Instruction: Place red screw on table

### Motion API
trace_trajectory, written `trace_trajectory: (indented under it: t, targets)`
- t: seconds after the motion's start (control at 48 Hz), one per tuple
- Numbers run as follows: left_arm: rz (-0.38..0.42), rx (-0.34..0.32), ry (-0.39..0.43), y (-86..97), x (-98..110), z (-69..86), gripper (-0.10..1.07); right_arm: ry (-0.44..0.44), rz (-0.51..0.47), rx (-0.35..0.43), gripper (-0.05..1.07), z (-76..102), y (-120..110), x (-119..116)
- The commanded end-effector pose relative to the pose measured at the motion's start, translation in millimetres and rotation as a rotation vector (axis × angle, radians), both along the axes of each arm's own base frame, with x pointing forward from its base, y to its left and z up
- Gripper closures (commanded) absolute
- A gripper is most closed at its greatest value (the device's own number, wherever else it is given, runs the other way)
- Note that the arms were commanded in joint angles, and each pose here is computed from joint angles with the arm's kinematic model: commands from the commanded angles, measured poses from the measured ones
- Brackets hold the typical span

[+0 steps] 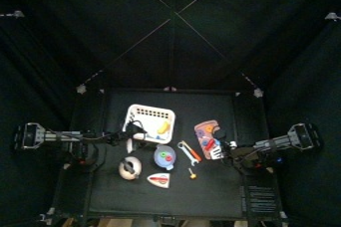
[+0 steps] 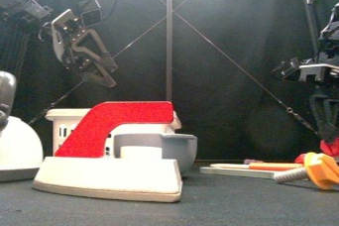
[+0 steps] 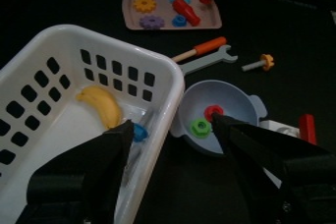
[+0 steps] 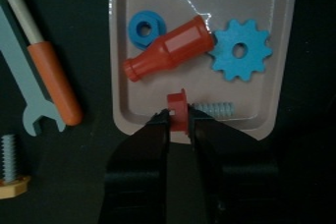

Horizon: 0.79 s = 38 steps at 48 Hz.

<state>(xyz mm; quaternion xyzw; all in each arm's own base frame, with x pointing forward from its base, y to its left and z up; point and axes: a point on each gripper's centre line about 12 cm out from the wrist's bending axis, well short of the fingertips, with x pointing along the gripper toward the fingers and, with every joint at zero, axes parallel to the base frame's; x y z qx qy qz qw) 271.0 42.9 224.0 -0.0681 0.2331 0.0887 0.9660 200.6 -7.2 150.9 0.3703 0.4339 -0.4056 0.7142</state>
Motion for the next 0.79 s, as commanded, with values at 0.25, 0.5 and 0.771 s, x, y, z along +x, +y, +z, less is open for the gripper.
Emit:
trace_trajectory:
  t: [0.25, 0.5, 0.771]
  targets:
    - [0.001, 0.000, -0.017, 0.8, 1.5, 5.4, 0.00, -0.266, 0.047, 0.230, 0.50, 23.8, 39.3, 48.5]
    - [0.003, -0.004, -0.016, 0.7, 1.3, 4.8, 0.00, -0.220, 0.019, 0.337, 0.50, 6.3, 64.0, 63.9]
    - [0.003, -0.003, -0.017, 0.8, 1.5, 5.4, 0.00, -0.211, 0.015, 0.346, 0.49, 6.1, 69.4, 77.4]
